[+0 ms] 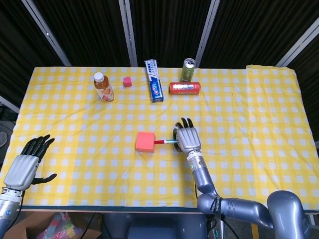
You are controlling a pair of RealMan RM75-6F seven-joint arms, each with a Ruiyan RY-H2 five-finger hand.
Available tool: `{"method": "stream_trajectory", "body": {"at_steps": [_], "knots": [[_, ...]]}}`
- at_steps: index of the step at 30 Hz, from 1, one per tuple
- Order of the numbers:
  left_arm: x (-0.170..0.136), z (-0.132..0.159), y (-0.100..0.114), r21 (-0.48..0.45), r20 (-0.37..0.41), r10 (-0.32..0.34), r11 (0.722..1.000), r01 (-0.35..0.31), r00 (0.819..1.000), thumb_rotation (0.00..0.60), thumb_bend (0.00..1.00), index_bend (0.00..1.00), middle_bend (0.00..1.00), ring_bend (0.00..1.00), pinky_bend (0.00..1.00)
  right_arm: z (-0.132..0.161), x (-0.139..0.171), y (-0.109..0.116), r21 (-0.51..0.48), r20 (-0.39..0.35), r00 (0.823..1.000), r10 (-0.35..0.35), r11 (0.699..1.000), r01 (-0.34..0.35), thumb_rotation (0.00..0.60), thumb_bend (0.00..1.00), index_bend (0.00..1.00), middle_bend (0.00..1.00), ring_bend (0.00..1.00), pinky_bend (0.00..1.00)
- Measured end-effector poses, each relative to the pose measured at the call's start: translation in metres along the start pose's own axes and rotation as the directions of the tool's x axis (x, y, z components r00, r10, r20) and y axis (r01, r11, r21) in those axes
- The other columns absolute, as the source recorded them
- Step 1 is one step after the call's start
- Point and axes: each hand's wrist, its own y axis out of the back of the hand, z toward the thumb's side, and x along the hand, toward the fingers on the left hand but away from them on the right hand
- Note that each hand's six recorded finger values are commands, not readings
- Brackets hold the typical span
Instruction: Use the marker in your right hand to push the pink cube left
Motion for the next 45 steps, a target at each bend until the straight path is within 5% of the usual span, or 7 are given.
{"method": "stream_trajectory", "body": {"at_steps": [20,45], "knots": [[-0.001,0.002,0.0,0.004,0.006,0.002,1.0,-0.002,1.0,0.6,0.0,0.0,0.0,0.0,0.01,-0.039,0.013,-0.003,-0.002,0.075,0.997,-0.002,1.0,0.002,0.6,0.42,0.64,0.24,0.02,0.0],[-0.002,0.004,-0.001,-0.026,0.024,-0.02,0.999,0.02,1.0,0.6,0.0,0.0,0.0,0.0,0.01,0.059,-0.003,-0.02,-0.02,-0.037,0.999,-0.002,1.0,0.001,0.6,0.42,0.63,0.25,0.02,0.0]]}}
